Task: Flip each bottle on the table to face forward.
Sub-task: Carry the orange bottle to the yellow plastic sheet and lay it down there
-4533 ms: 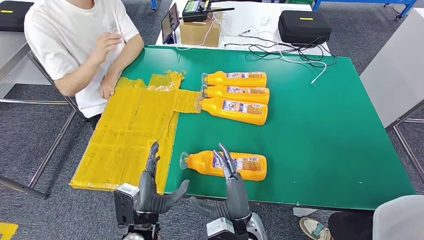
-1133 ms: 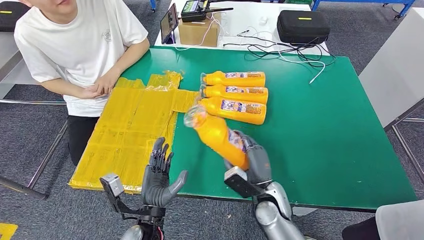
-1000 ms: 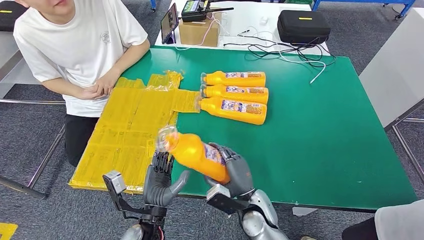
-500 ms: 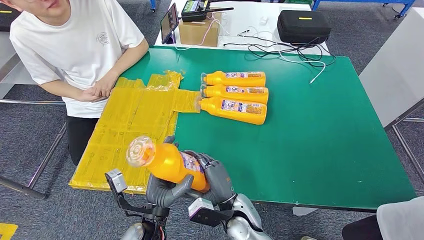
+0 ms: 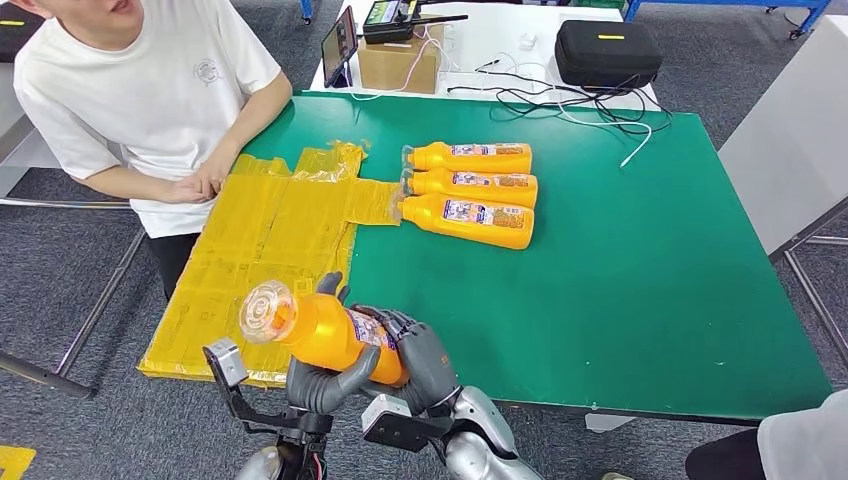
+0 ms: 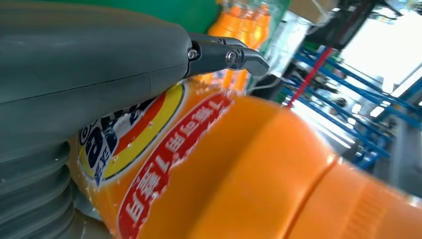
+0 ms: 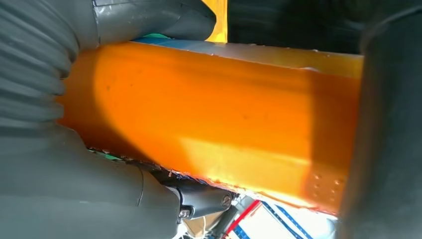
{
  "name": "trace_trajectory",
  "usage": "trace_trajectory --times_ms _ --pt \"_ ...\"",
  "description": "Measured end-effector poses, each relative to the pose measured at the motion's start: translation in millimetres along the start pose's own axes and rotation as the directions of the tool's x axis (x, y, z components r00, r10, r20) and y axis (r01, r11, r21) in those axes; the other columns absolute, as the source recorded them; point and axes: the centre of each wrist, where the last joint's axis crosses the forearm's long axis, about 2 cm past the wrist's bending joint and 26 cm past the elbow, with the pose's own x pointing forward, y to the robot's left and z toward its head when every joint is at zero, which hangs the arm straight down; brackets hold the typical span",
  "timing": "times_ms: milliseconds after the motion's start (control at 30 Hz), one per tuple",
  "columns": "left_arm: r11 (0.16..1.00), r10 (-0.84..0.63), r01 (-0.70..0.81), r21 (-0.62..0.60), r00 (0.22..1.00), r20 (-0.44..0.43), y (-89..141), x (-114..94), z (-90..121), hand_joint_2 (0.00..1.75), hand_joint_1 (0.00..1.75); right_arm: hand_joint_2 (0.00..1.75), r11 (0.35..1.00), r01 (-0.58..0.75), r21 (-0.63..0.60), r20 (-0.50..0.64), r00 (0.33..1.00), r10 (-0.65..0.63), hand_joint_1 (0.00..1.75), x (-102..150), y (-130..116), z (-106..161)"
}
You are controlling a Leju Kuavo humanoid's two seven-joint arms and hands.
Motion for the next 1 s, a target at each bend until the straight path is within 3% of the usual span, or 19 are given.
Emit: trace_trajectory --times_ms 33,100,700,833,900,933,1000 --pt "1.0 0.003 -0.003 0.009 1.0 -0.022 0.8 -0.6 -0.6 1.75 1.75 0.87 1.0 0.006 0.003 0.0 1.0 -0.006 0.02 -0.5 0.4 0.9" --pt "1.0 0.019 -0.018 0.024 0.998 -0.056 2.5 -2.1 -2.6 1.75 1.75 0.0 1.0 0.019 0.001 0.002 1.0 -0.019 0.0 -1.2 1.5 3.6" --pt "0.999 0.033 -0.032 0.019 0.997 -0.068 3.5 -3.3 -8.5 1.75 1.75 0.0 0.996 0.03 -0.08 0.037 0.999 -0.028 0.0 -1.0 4.1 11.8" --pt "0.976 -0.191 0.189 0.108 0.982 0.01 5.2 1.1 -16.8 1.75 1.75 0.0 0.932 0.018 -0.363 0.092 0.996 0.017 0.0 12.5 -6.5 13.3" --pt "0.923 -0.363 0.344 0.172 0.928 0.087 8.5 5.7 -23.3 1.75 1.75 0.0 0.901 0.006 -0.434 0.107 0.993 0.045 0.0 18.8 -15.6 10.7" --pt "0.871 -0.474 0.441 0.215 0.87 0.136 11.5 8.4 -27.4 1.75 1.75 0.0 0.884 0.007 -0.467 0.113 0.992 0.052 0.0 22.4 -20.7 9.1" --pt "0.722 -0.689 0.621 0.304 0.683 0.242 19.6 14.2 -38.9 1.75 1.75 0.0 0.841 0.024 -0.54 0.124 0.991 0.051 0.0 30.7 -31.7 6.1"
